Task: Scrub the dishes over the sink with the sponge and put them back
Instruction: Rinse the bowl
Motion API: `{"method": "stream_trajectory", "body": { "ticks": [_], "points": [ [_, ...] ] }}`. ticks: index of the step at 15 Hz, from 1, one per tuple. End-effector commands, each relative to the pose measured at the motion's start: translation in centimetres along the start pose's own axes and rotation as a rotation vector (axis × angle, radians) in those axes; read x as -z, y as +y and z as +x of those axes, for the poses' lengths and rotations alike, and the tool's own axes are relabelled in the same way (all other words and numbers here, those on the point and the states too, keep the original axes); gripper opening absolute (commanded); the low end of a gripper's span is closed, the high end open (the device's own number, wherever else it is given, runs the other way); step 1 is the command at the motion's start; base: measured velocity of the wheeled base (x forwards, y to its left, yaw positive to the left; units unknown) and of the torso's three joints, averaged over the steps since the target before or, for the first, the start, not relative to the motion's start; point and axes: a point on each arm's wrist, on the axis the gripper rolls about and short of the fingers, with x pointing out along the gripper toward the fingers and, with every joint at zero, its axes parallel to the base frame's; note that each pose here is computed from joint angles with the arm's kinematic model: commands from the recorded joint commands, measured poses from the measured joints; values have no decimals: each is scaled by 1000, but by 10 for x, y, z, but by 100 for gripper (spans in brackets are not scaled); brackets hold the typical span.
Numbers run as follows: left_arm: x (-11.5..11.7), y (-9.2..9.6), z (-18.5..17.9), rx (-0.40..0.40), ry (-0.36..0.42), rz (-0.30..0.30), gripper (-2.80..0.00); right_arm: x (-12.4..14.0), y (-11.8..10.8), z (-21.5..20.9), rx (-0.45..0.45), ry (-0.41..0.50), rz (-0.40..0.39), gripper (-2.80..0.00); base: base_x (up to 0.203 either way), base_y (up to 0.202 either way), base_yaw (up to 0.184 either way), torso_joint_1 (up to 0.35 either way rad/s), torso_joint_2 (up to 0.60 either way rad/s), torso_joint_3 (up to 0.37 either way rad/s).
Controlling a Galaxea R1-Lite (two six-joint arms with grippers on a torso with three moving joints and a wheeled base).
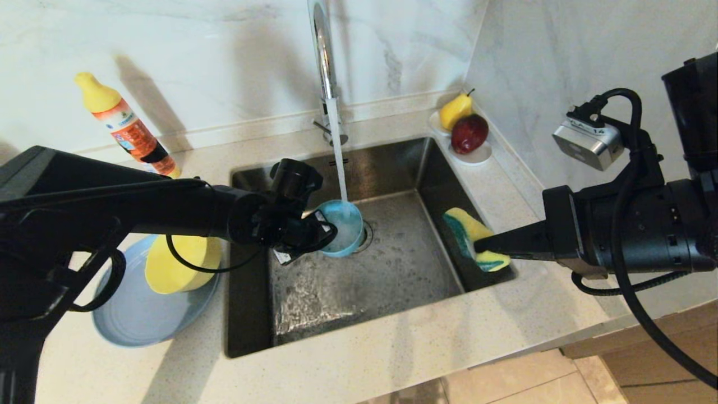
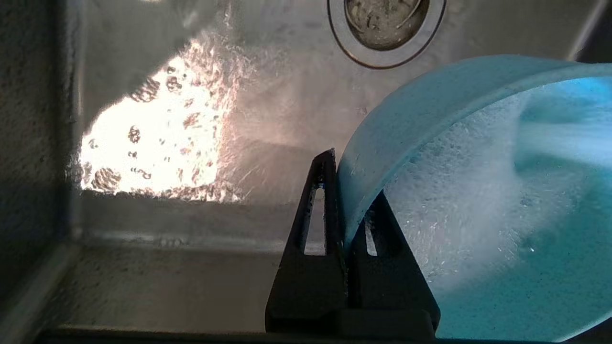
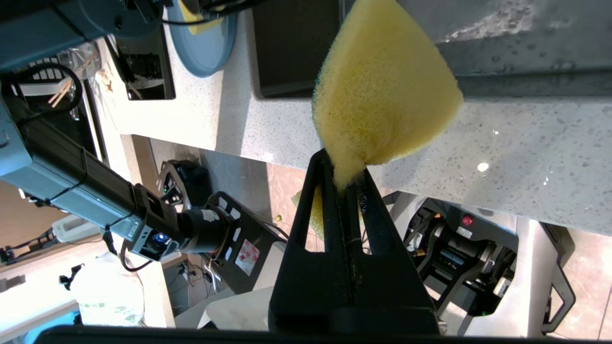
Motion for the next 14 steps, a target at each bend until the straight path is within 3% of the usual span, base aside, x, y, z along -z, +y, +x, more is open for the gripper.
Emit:
{"method": "stream_trajectory", "body": {
  "ticks": [1, 11, 14],
  "points": [
    [0, -1, 4, -4, 1, -4, -280, 1, -1, 0, 2, 4, 4, -280, 0, 0, 0, 0, 0, 0],
    [1, 2, -1, -20, 3, -3, -280, 3, -2, -2, 5, 7, 6, -280, 0, 0, 0, 0, 0, 0],
    [-7, 4, -28, -17, -51, 4, -280, 4, -3, -3, 4, 9, 7, -280, 0, 0, 0, 0, 0, 0]
  ]
}}
